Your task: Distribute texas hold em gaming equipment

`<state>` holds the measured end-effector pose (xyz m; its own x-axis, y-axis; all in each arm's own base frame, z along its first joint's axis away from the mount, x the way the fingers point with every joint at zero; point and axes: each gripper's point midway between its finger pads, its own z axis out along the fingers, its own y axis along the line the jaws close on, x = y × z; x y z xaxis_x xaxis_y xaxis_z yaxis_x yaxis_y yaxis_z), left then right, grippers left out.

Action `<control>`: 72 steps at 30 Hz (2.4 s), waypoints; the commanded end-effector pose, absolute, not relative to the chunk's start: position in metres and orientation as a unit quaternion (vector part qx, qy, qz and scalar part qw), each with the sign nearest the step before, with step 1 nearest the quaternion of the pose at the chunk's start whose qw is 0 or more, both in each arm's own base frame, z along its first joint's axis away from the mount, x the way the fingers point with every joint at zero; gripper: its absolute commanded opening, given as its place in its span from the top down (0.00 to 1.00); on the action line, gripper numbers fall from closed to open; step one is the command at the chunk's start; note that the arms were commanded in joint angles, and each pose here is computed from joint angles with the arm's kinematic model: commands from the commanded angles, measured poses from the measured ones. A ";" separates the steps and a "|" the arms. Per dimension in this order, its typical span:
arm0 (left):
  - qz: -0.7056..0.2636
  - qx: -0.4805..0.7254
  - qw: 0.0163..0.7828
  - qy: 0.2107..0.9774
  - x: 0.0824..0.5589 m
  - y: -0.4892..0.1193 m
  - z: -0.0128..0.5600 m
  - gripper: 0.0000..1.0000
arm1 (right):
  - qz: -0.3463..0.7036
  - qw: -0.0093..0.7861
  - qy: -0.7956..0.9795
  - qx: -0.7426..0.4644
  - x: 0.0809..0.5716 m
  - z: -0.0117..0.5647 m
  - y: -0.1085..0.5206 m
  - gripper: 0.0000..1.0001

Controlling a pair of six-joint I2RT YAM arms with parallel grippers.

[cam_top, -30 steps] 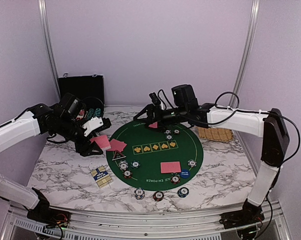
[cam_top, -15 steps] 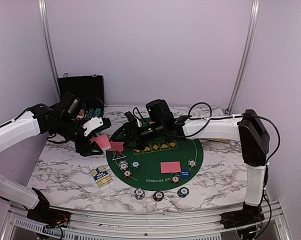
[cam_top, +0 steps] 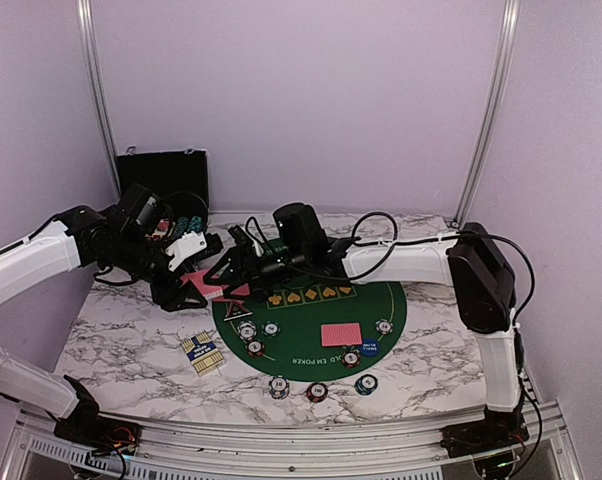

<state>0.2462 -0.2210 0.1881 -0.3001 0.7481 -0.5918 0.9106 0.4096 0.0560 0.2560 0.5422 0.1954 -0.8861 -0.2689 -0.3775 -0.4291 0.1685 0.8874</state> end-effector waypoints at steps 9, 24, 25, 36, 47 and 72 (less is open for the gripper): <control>-0.162 0.521 0.290 0.786 0.251 -0.229 0.199 1.00 | 0.644 0.048 0.720 -0.252 0.248 0.212 0.577 0.05; -0.159 0.521 0.293 0.785 0.249 -0.226 0.200 1.00 | 0.630 0.025 0.742 -0.230 0.262 0.186 0.574 0.20; -0.158 0.521 0.294 0.786 0.249 -0.226 0.200 1.00 | 0.630 0.026 0.742 -0.227 0.262 0.186 0.572 0.21; -0.157 0.521 0.294 0.786 0.248 -0.225 0.200 1.00 | 0.621 0.033 0.751 -0.221 0.268 0.188 0.549 0.29; -0.156 0.521 0.291 0.787 0.248 -0.224 0.197 1.00 | 0.639 0.042 0.734 -0.225 0.265 0.215 0.540 0.33; -0.156 0.521 0.290 0.788 0.247 -0.223 0.196 1.00 | 0.628 0.040 0.744 -0.227 0.267 0.226 0.514 0.62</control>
<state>0.2457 -0.2219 0.1856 -0.3047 0.7493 -0.5880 0.9123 0.4069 0.0459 0.2699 0.5240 0.2043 -0.9068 -0.2808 -0.3143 -0.3610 0.1324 0.9231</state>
